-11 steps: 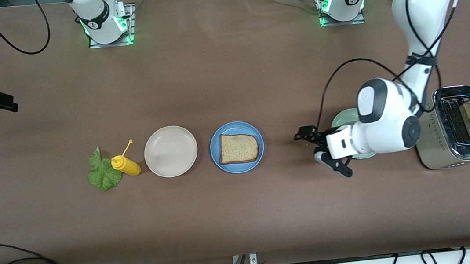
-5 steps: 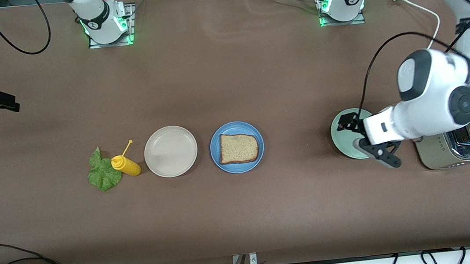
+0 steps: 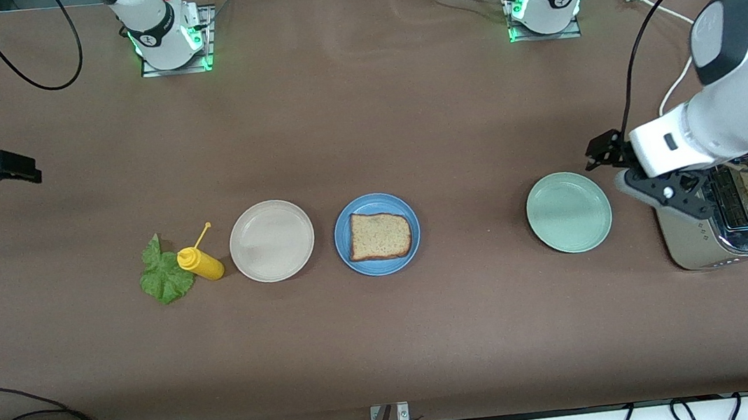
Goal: Make sandwich in blue plate with both arms
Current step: 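Withdraw the left gripper while the right gripper reaches the lettuce, then grasp the green lettuce leaf with the right gripper and lift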
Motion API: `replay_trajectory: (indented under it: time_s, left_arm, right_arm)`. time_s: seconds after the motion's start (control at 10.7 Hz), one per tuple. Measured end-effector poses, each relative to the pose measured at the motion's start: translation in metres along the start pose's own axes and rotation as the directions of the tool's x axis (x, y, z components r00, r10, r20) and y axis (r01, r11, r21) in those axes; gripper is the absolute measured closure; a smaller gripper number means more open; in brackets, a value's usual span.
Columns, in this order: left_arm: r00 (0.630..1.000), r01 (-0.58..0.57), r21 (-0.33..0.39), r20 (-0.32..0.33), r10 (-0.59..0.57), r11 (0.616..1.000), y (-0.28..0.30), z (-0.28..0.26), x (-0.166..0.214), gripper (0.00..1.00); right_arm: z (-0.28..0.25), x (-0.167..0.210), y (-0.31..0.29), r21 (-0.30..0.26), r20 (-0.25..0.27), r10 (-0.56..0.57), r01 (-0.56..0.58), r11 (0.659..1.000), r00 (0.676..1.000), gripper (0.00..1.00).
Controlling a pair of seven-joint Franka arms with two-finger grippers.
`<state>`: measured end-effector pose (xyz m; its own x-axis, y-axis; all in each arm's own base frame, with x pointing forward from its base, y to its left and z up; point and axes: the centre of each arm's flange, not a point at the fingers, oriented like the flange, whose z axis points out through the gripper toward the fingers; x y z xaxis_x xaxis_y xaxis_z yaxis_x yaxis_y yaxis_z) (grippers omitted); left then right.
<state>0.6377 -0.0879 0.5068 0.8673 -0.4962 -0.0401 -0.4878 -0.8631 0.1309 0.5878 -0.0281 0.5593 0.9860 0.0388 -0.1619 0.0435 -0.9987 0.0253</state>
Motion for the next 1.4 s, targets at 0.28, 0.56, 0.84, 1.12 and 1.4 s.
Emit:
replay_trajectory:
  time_s: [0.28, 0.56, 0.84, 1.12, 1.4]
  left_arm:
    - [0.998, 0.062, 0.061, 0.000, -0.062, 0.996, -0.033, -0.021, -0.024, 0.00]
    - [0.990, 0.139, 0.121, -0.037, -0.135, 0.983, -0.064, -0.056, -0.055, 0.00]
    - [0.986, 0.160, 0.160, -0.069, -0.150, 0.974, -0.048, -0.093, -0.084, 0.00]
    - [0.971, 0.234, 0.126, -0.086, -0.224, 0.964, -0.018, -0.101, -0.111, 0.00]
    - [0.967, 0.254, 0.098, -0.060, -0.249, 0.962, -0.014, -0.085, -0.116, 0.00]
  right_arm:
    - [0.060, 0.049, 0.002, 0.002, -0.005, -0.009, 0.009, 1.000, 1.000, 0.00]
    - [0.110, 0.083, -0.005, 0.043, -0.015, -0.005, 0.006, 0.999, 1.000, 0.00]
    - [0.148, 0.106, -0.014, 0.049, -0.028, -0.013, 0.014, 0.999, 1.000, 0.00]
    - [0.191, 0.130, -0.022, 0.042, -0.055, -0.018, 0.021, 0.999, 0.998, 0.00]
    - [0.239, 0.148, -0.043, 0.064, -0.062, -0.034, 0.038, 0.997, 0.998, 0.00]
